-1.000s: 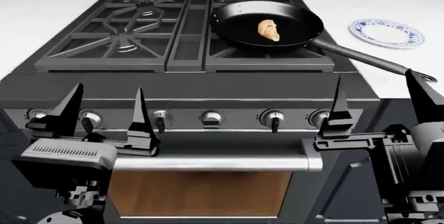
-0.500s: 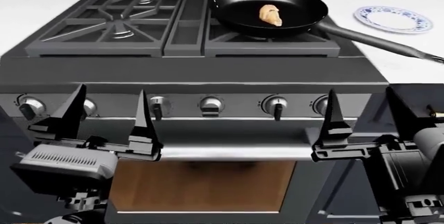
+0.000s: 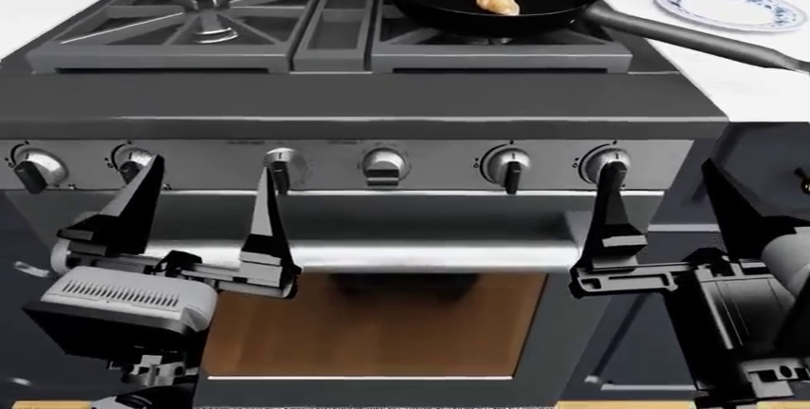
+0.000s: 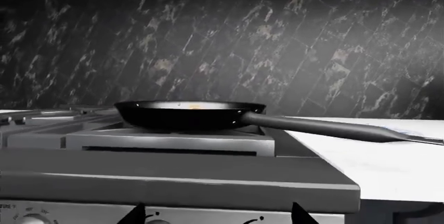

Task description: Pick the croissant and place it on the pan. Then turn on the stove to warm the croissant.

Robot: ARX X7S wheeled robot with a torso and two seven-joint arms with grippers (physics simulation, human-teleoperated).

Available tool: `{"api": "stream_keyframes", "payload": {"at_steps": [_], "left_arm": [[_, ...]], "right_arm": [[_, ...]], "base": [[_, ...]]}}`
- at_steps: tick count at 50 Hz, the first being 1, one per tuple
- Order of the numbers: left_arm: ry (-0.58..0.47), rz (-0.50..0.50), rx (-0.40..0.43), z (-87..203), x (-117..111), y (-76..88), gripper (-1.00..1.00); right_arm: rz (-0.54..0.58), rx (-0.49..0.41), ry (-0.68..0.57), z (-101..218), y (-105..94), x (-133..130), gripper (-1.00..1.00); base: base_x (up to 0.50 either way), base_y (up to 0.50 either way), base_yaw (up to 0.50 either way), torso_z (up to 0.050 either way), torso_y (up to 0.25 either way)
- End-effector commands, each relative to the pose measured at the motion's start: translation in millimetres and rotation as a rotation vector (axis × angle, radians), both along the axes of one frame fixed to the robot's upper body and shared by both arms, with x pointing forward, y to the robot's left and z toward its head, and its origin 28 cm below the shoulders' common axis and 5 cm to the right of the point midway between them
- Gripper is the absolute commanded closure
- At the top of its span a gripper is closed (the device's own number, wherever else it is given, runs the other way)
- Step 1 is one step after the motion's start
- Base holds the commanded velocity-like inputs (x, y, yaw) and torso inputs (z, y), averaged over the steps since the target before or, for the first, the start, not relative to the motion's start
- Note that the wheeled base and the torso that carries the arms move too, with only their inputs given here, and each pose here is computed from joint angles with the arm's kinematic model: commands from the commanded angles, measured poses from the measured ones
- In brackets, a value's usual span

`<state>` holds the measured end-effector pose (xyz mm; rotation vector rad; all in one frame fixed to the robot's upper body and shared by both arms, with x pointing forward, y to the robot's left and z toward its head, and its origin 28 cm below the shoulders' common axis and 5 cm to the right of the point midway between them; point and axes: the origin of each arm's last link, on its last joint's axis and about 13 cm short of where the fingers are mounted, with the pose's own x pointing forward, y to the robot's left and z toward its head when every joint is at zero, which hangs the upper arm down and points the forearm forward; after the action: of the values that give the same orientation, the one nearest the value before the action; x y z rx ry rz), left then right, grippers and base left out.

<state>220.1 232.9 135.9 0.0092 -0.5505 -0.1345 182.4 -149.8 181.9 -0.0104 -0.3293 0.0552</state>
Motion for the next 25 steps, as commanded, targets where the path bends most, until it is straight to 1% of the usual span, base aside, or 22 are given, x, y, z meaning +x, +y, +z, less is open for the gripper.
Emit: {"api": "stream_keyframes", "payload": {"at_steps": [1,25], "left_arm": [[0.004,0.0,0.002,-1.0,0.0,-0.3,-1.0],[0.01,0.001,0.004,-2.3,0.0,0.0,-1.0]], "right_arm": [[0.001,-0.007,-0.009,1.3,0.2,-1.3,-1.0],[-0.008,-0.008,-0.009,1.4,0.1,-1.0,-1.0]], "base": [[0.0,0.0,0.0,-0.05,0.0],[0.0,0.0,0.0,-0.05,0.0]]}}
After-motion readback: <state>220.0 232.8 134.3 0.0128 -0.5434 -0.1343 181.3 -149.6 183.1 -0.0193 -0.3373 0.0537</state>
